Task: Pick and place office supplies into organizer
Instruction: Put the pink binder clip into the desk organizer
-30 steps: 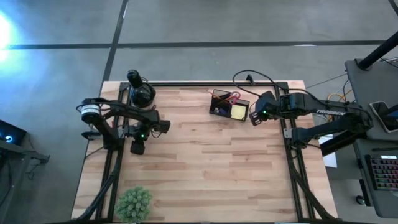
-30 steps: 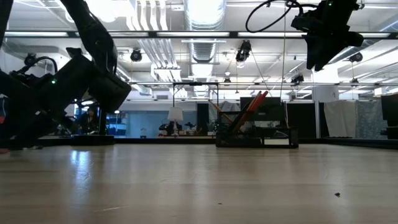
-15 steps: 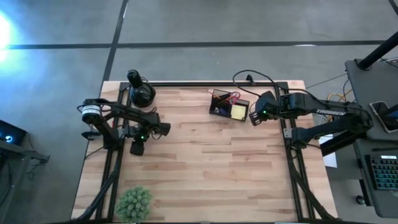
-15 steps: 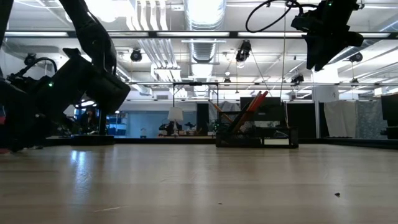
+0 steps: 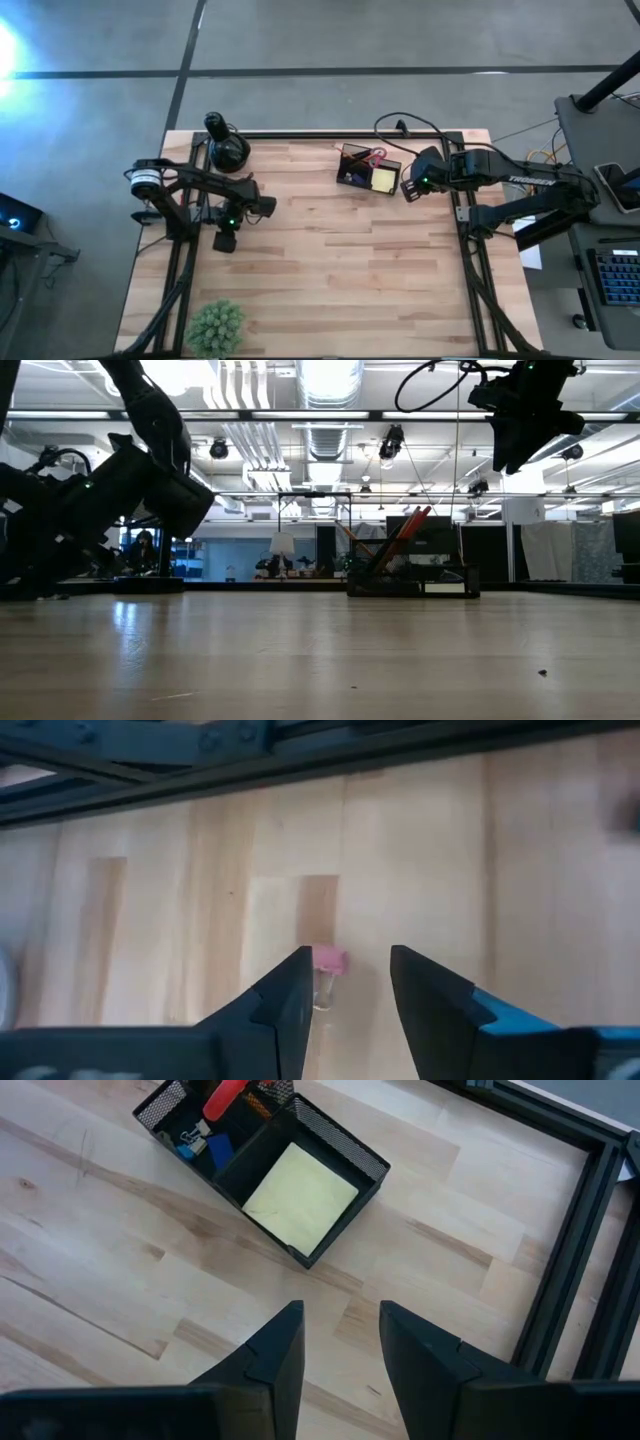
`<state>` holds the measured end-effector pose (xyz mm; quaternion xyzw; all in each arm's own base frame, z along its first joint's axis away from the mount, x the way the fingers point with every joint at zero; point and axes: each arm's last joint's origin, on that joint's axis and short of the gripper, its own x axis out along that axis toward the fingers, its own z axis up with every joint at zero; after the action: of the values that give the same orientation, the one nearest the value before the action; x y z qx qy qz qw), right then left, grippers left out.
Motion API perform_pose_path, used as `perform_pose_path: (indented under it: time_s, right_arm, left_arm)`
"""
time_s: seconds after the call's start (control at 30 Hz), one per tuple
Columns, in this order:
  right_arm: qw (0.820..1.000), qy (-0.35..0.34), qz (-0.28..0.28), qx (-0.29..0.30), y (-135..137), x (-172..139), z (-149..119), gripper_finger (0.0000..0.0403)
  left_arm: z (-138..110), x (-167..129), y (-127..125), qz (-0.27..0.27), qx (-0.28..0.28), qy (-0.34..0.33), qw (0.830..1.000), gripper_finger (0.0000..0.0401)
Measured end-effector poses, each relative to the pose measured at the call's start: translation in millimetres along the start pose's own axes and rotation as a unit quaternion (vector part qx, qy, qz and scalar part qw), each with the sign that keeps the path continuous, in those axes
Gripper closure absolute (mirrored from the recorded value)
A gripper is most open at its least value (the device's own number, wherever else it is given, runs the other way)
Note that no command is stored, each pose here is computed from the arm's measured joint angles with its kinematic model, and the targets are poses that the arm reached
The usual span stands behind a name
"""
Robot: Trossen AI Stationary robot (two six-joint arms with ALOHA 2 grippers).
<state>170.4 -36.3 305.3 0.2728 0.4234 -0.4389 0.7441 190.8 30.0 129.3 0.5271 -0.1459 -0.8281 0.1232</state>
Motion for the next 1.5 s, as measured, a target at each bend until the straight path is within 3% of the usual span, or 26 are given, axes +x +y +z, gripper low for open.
perform_pose_path:
  time_s: [0.17,0.33,0.6,0.8,0.97,1.23,1.5]
  right_arm:
    - [1.000,0.000,0.000,0.000,0,0,0,0.0280]
    - [1.000,0.000,0.000,0.000,0,0,0,0.0280]
    - [1.000,0.000,0.000,0.000,0,0,0,0.0280]
    - [1.000,0.000,0.000,0.000,0,0,0,0.0280]
    - [1.000,0.000,0.000,0.000,0,0,0,0.0280]
    - [1.000,0.000,0.000,0.000,0,0,0,0.0280]
    - [1.000,0.000,0.000,0.000,0,0,0,0.0280]
  left_arm:
    - [1,1,-1,-0.011,0.024,-0.008,1.000,0.0279]
    - [12,2,0,-0.031,0.012,-0.071,0.997,0.0279]
    - [11,2,-2,-0.052,0.019,-0.068,0.996,0.0279]
    - [-2,3,-6,-0.075,0.079,-0.015,0.994,0.0279]
    - [-4,7,-5,-0.071,0.081,-0.027,0.994,0.0279]
    - [-7,13,9,-0.112,0.117,-0.052,0.985,0.0279]
    - [-4,1,16,-0.139,0.102,-0.039,0.984,0.0279]
